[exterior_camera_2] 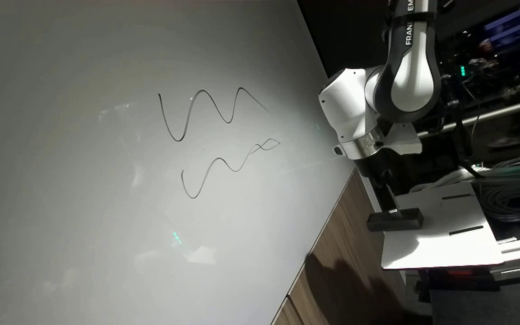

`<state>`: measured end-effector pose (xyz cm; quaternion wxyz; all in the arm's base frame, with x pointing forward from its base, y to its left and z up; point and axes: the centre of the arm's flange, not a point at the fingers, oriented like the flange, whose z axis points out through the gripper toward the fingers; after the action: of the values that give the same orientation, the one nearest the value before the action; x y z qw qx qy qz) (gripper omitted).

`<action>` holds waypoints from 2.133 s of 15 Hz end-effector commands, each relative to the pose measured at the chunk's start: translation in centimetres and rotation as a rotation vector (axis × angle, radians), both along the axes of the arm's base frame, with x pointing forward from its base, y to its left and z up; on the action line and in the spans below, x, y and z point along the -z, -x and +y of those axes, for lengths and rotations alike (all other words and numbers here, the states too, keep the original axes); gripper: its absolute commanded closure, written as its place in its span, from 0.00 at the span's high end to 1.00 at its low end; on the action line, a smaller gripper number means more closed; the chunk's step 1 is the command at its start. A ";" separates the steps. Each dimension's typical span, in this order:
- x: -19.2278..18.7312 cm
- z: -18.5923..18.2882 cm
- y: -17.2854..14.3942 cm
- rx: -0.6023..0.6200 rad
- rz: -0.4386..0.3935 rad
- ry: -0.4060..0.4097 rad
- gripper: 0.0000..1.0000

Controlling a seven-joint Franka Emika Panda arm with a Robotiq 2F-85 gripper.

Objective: Use the eraser to erase the board

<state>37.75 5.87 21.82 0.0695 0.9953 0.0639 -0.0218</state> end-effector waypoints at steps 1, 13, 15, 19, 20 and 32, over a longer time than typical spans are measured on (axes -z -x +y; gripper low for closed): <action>0.4 0.7 -0.5 0.082 -0.075 0.025 1.00; 2.2 0.2 0.2 0.298 -0.058 0.000 1.00; 1.6 0.5 0.4 0.307 -0.058 -0.002 1.00; 1.9 0.9 1.1 0.319 -0.036 -0.002 1.00; 1.9 0.8 1.2 0.325 -0.032 -0.002 1.00; 2.3 -1.1 1.2 0.377 -0.001 -0.017 0.74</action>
<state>37.55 5.59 19.20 0.0592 0.9906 -0.1210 -0.0244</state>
